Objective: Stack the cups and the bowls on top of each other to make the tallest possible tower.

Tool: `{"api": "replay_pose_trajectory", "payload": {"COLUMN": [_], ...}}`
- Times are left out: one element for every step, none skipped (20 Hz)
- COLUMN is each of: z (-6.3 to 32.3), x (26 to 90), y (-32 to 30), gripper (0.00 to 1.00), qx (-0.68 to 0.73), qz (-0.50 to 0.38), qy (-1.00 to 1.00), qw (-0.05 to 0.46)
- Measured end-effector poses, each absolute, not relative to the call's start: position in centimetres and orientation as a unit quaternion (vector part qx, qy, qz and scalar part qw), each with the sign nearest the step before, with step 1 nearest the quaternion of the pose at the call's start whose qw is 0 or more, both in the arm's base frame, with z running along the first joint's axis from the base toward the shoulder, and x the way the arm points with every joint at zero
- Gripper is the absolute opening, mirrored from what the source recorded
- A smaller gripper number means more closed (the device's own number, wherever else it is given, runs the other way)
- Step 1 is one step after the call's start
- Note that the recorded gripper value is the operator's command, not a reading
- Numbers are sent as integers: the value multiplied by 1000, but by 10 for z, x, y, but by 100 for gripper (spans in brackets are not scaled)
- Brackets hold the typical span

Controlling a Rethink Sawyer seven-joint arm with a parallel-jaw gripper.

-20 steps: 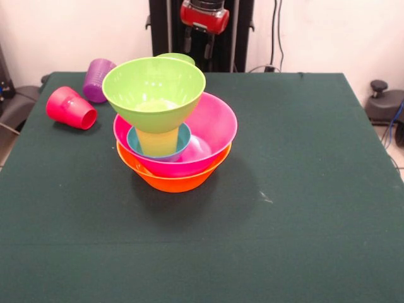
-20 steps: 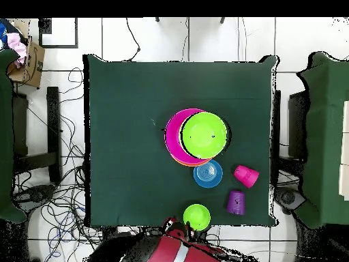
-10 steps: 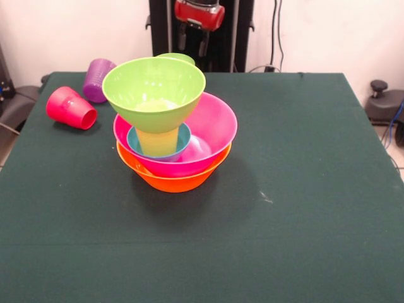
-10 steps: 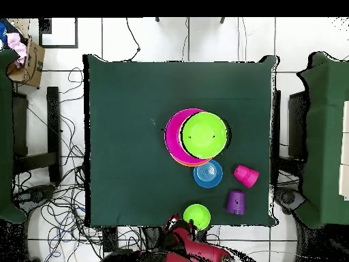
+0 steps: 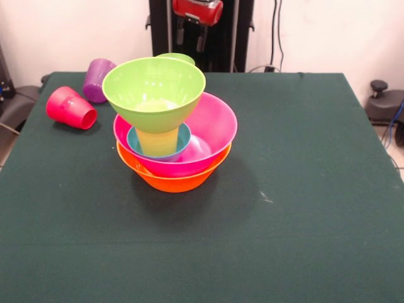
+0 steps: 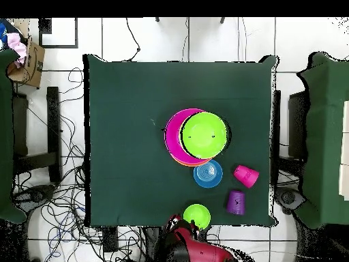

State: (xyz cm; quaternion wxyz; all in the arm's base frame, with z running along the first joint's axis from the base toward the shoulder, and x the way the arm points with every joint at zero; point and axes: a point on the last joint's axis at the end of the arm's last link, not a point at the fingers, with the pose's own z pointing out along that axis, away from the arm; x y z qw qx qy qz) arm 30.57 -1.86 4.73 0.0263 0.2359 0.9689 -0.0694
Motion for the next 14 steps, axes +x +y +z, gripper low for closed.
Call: {"api": "replay_pose_trajectory", "payload": {"z": [48,48,48,48,48,48,47,47,47,46,46,45,45,44], "x": [306,306,306,306,306,306,306,306,307,306,306,306,305,305], "y": [-18,-18,-17,-17,-16,-16,-16,-16,-16,-16,-16,-16,-16,-16], "gripper": [100,100,100,100,100,100,100,100,100,100,100,100,100,100], "qx": [236,235,234,233,232,232,232,232,232,231,231,231,231,231], "qz": [-69,-69,-69,-69,-69,-69,-69,-69,-69,-69,-69,-69,-69,-69], "qy": [969,969,969,970,970,970,970,970,970,970,970,970,970,970], "qw": [27,27,27,27,27,27,27,27,27,26,25,25,23,22]}}
